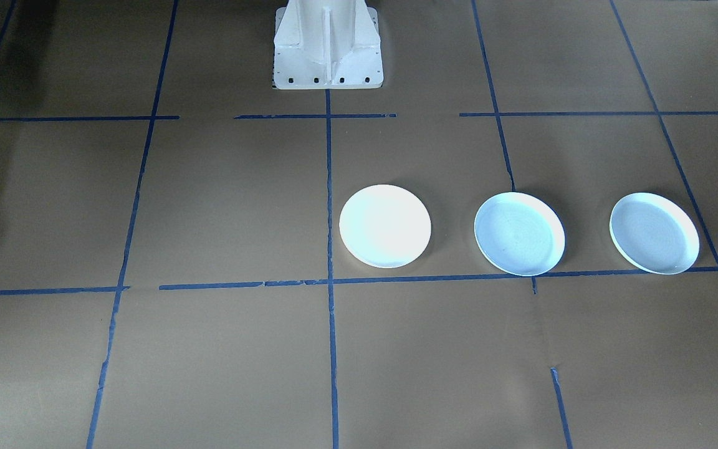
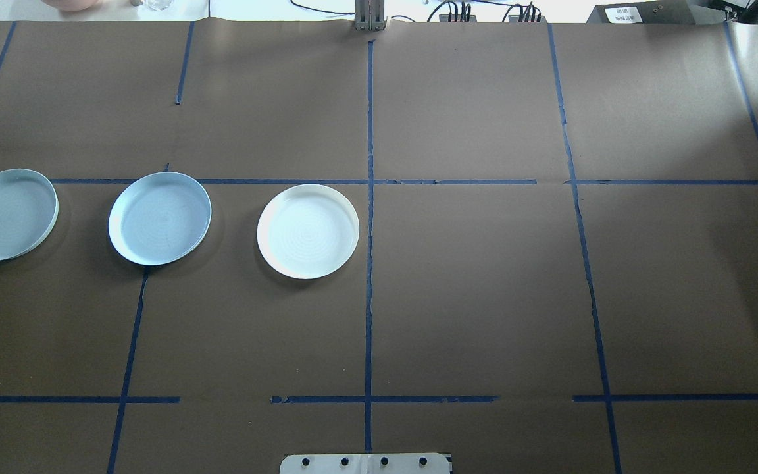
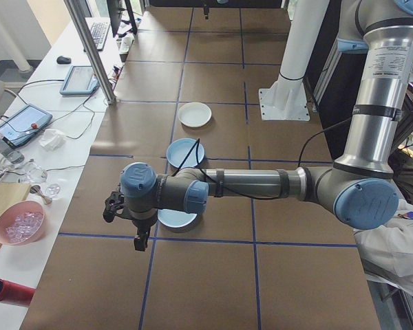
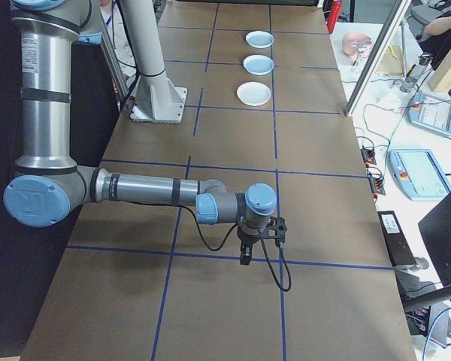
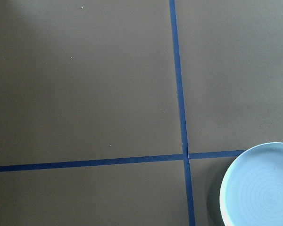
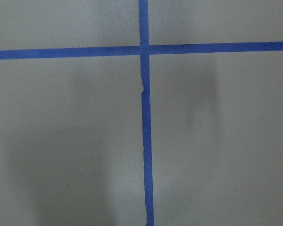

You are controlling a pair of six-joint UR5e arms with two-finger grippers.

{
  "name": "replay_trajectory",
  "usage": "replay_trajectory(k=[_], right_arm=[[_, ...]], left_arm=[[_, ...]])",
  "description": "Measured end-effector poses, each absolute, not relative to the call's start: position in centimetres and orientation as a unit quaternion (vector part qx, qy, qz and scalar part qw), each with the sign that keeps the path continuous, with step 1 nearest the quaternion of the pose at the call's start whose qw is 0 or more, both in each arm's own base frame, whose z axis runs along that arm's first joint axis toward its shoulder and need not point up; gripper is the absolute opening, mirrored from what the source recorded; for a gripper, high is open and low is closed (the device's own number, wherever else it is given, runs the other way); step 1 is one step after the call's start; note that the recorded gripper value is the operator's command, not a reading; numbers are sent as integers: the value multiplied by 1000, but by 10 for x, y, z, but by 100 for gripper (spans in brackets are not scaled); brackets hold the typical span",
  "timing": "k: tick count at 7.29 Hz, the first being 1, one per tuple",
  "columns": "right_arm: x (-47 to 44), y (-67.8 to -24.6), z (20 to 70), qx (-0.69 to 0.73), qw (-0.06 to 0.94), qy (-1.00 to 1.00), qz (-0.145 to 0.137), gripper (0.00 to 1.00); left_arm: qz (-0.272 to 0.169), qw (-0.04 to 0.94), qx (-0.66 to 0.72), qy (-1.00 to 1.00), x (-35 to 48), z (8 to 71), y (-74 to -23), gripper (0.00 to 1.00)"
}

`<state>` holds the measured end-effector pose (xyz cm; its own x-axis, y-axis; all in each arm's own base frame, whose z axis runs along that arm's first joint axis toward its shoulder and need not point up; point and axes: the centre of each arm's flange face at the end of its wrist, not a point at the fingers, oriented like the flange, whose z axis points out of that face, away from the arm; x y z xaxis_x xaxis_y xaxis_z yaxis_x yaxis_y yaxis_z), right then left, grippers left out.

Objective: Stack plate in center

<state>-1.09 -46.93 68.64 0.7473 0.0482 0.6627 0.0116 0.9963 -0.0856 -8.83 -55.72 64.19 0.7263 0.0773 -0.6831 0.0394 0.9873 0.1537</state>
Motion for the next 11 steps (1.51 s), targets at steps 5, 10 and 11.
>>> replay_trajectory(k=[5, 10, 11], right_arm=[[-11, -469, 687, -42, 934, -355, 10, 100], [-11, -469, 687, -43, 934, -355, 10, 100], [-11, -469, 687, -43, 934, -355, 10, 100]], left_arm=[[19, 925, 96, 368, -88, 648, -559, 100], [31, 923, 129, 360, -88, 678, -558, 100], [29, 927, 127, 353, -89, 684, -557, 100]])
